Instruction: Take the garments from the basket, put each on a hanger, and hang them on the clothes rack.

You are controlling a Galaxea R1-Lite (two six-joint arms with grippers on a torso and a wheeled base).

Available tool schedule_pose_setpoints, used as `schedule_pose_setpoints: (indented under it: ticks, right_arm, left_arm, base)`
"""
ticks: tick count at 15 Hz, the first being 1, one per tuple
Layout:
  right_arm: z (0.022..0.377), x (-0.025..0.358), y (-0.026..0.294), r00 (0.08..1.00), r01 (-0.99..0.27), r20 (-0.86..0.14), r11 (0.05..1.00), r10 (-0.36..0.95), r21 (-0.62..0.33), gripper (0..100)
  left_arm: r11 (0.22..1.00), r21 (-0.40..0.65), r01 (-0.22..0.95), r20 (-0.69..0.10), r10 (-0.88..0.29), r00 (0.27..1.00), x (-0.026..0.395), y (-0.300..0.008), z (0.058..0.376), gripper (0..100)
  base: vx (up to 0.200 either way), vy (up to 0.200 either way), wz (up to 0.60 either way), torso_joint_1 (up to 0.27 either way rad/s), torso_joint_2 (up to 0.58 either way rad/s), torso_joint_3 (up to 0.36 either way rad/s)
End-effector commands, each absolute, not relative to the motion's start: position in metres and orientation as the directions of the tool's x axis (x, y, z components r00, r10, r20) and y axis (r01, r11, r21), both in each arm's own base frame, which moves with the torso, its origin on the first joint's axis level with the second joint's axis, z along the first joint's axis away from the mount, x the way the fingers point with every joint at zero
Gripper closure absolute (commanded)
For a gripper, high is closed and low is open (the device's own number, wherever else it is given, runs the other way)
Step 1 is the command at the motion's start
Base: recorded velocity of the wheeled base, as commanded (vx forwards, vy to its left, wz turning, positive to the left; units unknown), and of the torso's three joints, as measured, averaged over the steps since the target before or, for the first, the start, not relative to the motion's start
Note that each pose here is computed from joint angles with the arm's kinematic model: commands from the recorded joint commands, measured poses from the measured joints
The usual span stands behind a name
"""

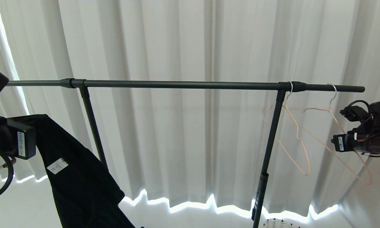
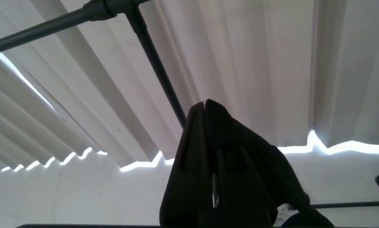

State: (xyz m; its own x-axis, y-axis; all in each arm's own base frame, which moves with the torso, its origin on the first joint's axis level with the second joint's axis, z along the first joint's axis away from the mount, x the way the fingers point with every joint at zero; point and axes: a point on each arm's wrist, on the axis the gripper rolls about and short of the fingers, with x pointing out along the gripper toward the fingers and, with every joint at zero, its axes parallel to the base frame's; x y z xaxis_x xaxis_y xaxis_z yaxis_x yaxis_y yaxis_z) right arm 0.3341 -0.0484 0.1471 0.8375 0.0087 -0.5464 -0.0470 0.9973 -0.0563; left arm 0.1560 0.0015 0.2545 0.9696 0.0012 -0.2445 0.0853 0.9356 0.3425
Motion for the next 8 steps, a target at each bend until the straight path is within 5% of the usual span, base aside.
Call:
schedule_pose_setpoints:
  ticks: [1, 8]
  right_arm:
    - [0.158, 0.329, -0.048, 0.854, -0.044, -0.52, 0.997, 0.006, -0.061, 100]
    - [0.185, 0.306, -0.044, 0.892, -0.038, -0.452, 0.996, 0.0, -0.077, 100]
  left_arm:
    - [0.936, 0.341, 0.085, -0.244, 0.001, 0.97, 0.156, 0.001, 0.254, 100]
    - [0.938, 0.338, 0.081, -0.236, 0.001, 0.972, 0.154, 0.001, 0.256, 100]
  base:
    - [0.0, 0.0, 0.0, 0.0, 0.0, 0.0]
    - [0.0, 0.0, 0.0, 0.0, 0.0, 0.0]
